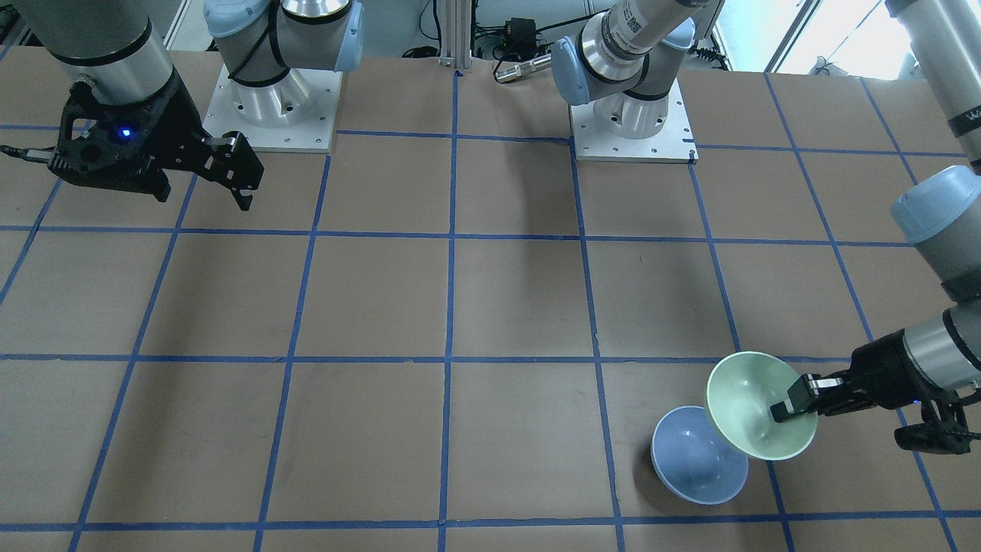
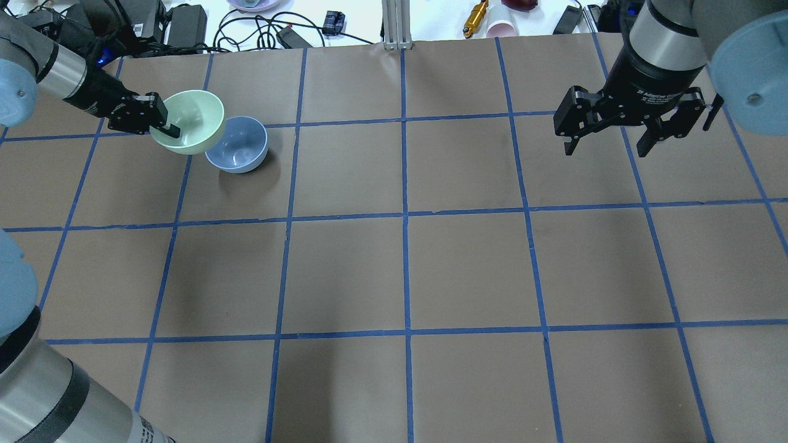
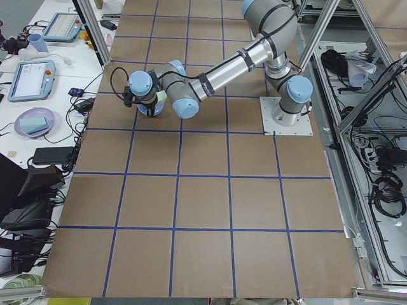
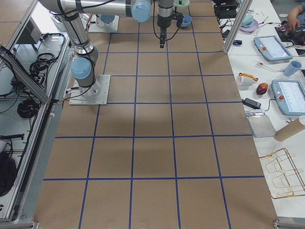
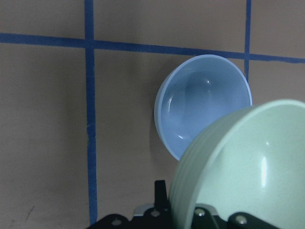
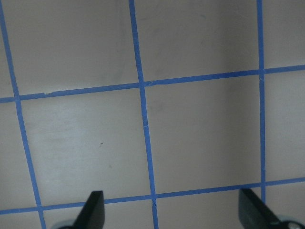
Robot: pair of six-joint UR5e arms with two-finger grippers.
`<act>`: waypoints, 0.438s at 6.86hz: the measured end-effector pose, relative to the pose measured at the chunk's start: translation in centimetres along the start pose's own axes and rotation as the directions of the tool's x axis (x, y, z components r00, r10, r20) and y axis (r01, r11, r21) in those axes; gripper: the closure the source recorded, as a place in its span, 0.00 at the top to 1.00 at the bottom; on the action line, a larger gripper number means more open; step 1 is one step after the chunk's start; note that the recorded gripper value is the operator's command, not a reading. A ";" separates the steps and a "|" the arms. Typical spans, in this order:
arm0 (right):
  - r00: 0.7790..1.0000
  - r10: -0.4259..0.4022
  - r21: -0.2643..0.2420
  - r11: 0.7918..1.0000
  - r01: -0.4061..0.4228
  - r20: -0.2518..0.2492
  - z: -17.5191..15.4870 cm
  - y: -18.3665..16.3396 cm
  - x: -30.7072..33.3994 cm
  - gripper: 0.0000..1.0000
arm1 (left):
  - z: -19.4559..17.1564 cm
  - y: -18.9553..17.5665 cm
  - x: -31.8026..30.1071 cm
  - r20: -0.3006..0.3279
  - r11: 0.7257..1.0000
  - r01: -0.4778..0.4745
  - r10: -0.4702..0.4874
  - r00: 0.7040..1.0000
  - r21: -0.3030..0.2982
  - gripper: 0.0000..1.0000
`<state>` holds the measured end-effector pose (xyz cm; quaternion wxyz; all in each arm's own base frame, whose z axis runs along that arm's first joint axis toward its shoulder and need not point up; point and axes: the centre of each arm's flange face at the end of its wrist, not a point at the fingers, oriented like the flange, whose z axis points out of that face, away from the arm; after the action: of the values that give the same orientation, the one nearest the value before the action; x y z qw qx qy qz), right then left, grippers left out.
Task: Stack green bowl on blue bowl
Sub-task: 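Lift the pale green bowl with the left gripper toward the light blue bowl, then lower the pale green bowl into the light blue bowl with the left gripper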
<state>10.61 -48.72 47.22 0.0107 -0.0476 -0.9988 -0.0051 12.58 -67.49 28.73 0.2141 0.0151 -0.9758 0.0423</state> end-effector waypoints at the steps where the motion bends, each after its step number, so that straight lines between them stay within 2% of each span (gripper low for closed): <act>1: 1.000 0.000 0.000 1.000 0.000 0.000 0.0 0.0 0.0 1.00 | 1.7 -1.1 0.4 0.002 0.999 -0.010 0.010 1.000 0.030 0.02; 3: 1.000 0.000 0.000 1.000 0.000 0.000 0.0 0.0 0.0 1.00 | 4.2 -2.3 0.5 0.008 0.998 -0.020 0.019 1.000 0.054 0.02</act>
<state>10.61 -48.72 47.22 0.0107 -0.0476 -0.9988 -0.0051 10.52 -70.17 25.29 0.2095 0.0115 -0.9752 0.0708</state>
